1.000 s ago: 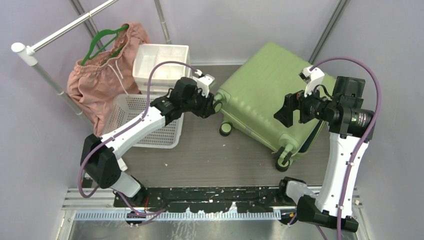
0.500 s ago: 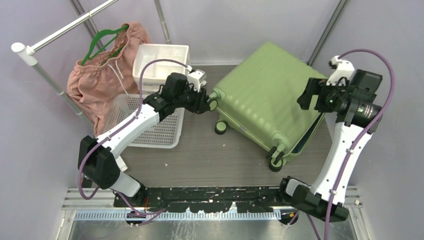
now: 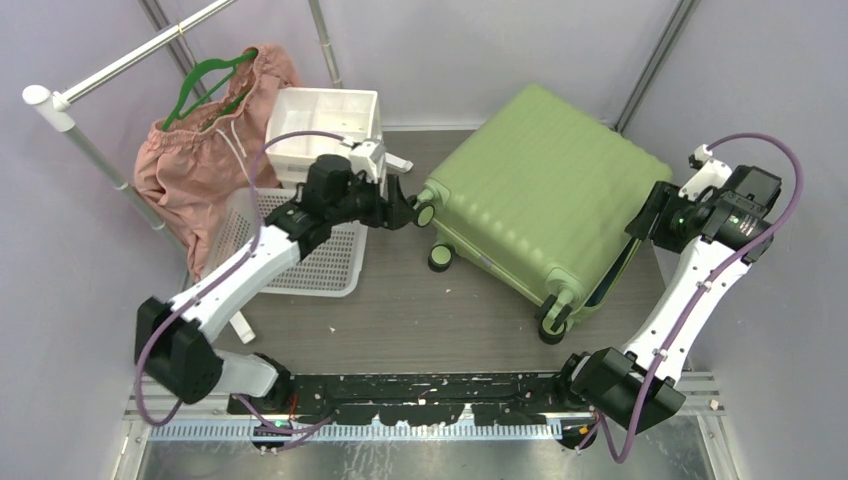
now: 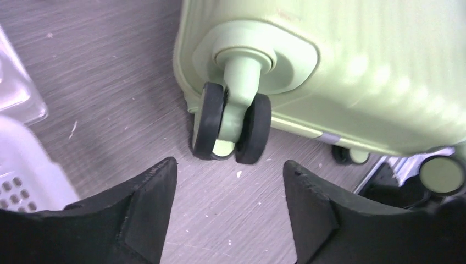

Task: Open, take out, and arrange the luggage
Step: Adjust the luggage at the center of the board, then open the luggage at the center of the board.

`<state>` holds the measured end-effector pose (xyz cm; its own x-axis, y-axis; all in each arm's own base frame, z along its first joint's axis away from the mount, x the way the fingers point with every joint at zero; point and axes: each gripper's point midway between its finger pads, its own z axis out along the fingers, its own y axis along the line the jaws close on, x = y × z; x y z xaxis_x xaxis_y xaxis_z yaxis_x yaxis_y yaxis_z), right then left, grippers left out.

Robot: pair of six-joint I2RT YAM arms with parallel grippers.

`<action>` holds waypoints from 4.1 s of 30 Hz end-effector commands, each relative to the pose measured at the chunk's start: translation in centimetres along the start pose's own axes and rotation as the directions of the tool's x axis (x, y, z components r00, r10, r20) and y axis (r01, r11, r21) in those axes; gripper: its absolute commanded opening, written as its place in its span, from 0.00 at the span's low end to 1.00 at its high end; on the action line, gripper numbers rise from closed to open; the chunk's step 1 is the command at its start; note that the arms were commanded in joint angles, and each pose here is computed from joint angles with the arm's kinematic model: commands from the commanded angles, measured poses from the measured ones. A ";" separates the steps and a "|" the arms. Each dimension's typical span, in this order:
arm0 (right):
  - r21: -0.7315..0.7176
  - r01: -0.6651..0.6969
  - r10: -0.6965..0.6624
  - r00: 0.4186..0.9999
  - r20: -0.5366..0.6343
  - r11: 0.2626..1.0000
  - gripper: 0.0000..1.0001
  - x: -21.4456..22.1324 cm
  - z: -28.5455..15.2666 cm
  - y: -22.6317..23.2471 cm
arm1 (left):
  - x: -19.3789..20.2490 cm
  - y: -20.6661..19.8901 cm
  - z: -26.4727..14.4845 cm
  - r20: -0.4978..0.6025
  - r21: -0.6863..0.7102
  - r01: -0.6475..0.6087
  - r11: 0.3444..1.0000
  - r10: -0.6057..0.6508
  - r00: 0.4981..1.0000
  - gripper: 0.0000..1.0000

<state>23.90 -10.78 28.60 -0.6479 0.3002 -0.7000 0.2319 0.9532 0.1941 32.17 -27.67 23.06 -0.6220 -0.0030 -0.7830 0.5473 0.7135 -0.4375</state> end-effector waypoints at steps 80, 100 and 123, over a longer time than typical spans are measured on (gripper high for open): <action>-0.185 0.039 -0.077 0.975 -0.207 0.982 0.39 5.2 2.2 0.4 | -3.4 -28.5 3.4 0.274 0.355 0.053 0.933 -0.158 0.949 0.00; -0.198 -0.105 0.091 0.993 -0.078 0.975 0.48 3.0 7.0 2.3 | -20.1 -18.1 -4.3 0.434 0.516 0.237 0.823 -0.490 0.756 0.00; 0.221 -0.486 0.502 0.865 -0.016 0.845 0.87 3.9 16.2 -4.2 | -29.0 -5.6 -4.8 0.482 0.582 0.360 0.729 -0.666 0.569 0.00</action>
<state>30.64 -12.58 14.78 -0.5500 0.6689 -0.5000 0.5672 0.7387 0.3643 43.02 -28.45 50.45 -0.4480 -0.8013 -0.3965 0.5113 0.1342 -0.8489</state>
